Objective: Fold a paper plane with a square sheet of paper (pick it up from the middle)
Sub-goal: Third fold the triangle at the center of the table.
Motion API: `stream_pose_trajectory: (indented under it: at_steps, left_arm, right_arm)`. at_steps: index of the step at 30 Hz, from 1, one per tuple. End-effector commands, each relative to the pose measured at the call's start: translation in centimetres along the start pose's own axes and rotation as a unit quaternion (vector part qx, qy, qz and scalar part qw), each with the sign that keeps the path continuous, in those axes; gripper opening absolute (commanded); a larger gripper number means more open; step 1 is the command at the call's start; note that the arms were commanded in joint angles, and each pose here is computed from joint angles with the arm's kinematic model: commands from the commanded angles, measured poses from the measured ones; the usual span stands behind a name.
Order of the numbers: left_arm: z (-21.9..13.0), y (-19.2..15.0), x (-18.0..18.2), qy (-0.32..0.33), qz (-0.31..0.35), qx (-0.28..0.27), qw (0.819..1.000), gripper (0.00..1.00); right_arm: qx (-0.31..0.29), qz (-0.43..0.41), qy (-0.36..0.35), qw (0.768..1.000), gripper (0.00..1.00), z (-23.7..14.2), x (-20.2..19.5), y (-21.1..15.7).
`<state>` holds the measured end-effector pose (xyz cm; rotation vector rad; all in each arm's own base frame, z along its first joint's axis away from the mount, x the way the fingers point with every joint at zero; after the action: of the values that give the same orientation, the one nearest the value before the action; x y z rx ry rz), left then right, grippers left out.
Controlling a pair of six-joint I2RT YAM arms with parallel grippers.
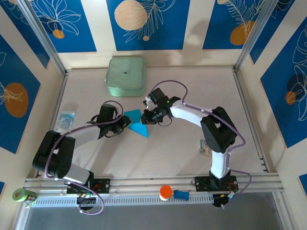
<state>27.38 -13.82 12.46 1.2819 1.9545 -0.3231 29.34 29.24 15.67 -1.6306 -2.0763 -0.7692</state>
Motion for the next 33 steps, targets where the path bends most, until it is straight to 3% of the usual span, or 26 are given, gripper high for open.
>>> stream_pose_trajectory:
  at_steps: [1, 8, 18, 33]
  left_arm:
    - [1.0, -1.0, -1.0, -0.033, -0.006, 0.029, 0.999, 0.26]
    - [2.7, -1.5, -1.1, -0.023, -0.002, 0.038, 0.999, 0.2]
    - [3.5, -1.5, 1.1, 0.035, -0.036, 0.004, 0.999, 0.1]
    - [4.0, -2.3, 3.3, 0.095, -0.052, 0.007, 0.994, 0.08]
  right_arm:
    - [0.018, -0.002, -0.008, 1.0, 0.12, 0.4, -0.3, -1.3]
    - [0.052, -0.02, -0.021, 0.998, 0.11, 2.4, 0.0, -2.4]
    - [0.078, -0.006, -0.057, 0.995, 0.08, 5.2, -0.9, -1.9]
    - [0.083, -0.003, -0.039, 0.996, 0.07, 6.5, -0.5, -0.5]
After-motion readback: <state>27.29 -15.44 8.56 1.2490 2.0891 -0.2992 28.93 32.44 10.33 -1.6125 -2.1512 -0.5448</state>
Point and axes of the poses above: each hand's point on the last joint's axis, 136 mm out from that joint toward the fingers, its own z axis out along the fingers, its own x axis along the line the jaws close on, y = z × x, the point moved 9 cm from there along -z, back along the fingers, and after that the axes turned 4 degrees about z, right-handed, at the moved point
